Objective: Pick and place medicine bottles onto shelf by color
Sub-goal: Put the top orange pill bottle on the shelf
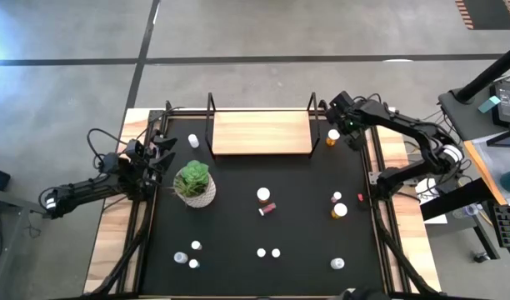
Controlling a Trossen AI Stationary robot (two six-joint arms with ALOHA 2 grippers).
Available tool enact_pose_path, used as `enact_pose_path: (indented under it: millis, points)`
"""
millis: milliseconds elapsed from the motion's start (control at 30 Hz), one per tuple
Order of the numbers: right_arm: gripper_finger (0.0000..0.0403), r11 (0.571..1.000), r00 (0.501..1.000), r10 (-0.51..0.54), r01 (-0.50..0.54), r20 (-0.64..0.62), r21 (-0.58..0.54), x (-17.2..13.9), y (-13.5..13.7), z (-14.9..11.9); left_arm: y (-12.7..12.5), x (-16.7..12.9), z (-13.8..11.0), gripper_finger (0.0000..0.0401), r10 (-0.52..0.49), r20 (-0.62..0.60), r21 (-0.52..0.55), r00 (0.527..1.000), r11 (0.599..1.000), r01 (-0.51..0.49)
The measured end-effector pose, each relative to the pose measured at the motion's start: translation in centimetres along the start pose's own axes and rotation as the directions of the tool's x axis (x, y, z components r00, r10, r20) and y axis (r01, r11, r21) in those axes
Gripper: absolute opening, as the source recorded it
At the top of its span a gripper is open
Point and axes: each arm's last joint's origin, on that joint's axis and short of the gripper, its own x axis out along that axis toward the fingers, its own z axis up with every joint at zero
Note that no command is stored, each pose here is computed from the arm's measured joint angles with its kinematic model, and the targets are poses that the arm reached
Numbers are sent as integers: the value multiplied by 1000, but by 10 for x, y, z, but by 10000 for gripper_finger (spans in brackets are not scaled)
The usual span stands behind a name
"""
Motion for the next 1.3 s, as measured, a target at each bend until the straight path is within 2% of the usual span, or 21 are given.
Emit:
enact_pose_path:
  millis: [467,567,1033,1167,1300]
  points:
    - [377,996,994,-89,89,-62,-10,35,14,-5,0,0,0,233,0,0,0,1000,1000,0]
    - [355,996,994,-88,87,-63,-18,35,14,-5,0,0,0,233,0,1,0,1000,1000,0]
    - [207,997,995,-82,82,-63,-16,33,14,-5,0,0,0,233,0,1,0,1000,1000,0]
    - [190,997,995,-73,72,-63,-15,29,14,-4,0,0,0,233,0,0,0,1000,1000,0]
    - [193,999,998,-42,41,-55,-12,17,11,-3,0,0,0,233,0,0,0,1000,1000,0]
